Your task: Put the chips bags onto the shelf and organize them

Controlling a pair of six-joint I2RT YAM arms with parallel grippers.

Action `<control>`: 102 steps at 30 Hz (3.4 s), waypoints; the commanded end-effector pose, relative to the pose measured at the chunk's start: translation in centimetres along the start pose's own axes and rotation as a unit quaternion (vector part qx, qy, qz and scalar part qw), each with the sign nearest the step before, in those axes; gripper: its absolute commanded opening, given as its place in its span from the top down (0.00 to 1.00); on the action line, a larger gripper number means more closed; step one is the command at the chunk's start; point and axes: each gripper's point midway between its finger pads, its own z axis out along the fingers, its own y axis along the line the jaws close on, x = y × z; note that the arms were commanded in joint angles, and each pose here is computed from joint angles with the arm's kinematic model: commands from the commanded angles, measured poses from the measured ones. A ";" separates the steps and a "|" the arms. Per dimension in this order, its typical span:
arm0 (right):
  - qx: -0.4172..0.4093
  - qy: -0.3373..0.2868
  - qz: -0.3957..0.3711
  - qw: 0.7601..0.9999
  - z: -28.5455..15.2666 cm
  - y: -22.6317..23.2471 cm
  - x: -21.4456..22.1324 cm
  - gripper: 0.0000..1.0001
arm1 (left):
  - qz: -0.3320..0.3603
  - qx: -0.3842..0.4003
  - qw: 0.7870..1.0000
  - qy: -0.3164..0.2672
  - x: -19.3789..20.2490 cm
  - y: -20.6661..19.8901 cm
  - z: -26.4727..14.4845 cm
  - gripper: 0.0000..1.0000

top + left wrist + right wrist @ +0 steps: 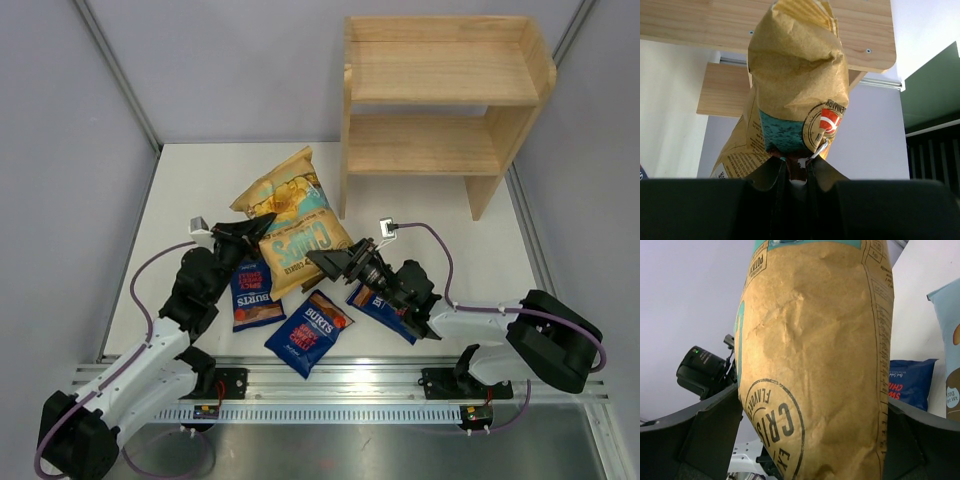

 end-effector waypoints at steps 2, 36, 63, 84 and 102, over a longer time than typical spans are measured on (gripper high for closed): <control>-0.061 -0.077 0.002 0.995 0.5 3.9 -3.5 0.06 | -0.020 0.048 0.998 0.033 2.5 -2.1 -0.7 0.84; 0.125 -0.219 -0.113 0.961 -10.3 1.0 -17.6 0.79 | 0.482 -0.069 0.873 -0.014 -1.1 -6.8 -10.2 0.01; 0.224 -0.191 0.069 0.953 -9.2 -13.1 -34.1 0.55 | 0.626 -0.077 0.767 0.122 0.2 -2.9 -13.7 0.01; 0.224 -0.260 0.147 0.928 -10.8 -13.3 -35.7 0.73 | 0.636 -0.093 0.757 0.118 -0.9 0.3 -13.3 0.01; 0.235 -0.205 0.193 0.930 -9.7 -17.8 -40.3 0.74 | 0.635 -0.074 0.759 0.122 -0.5 0.4 -13.5 0.01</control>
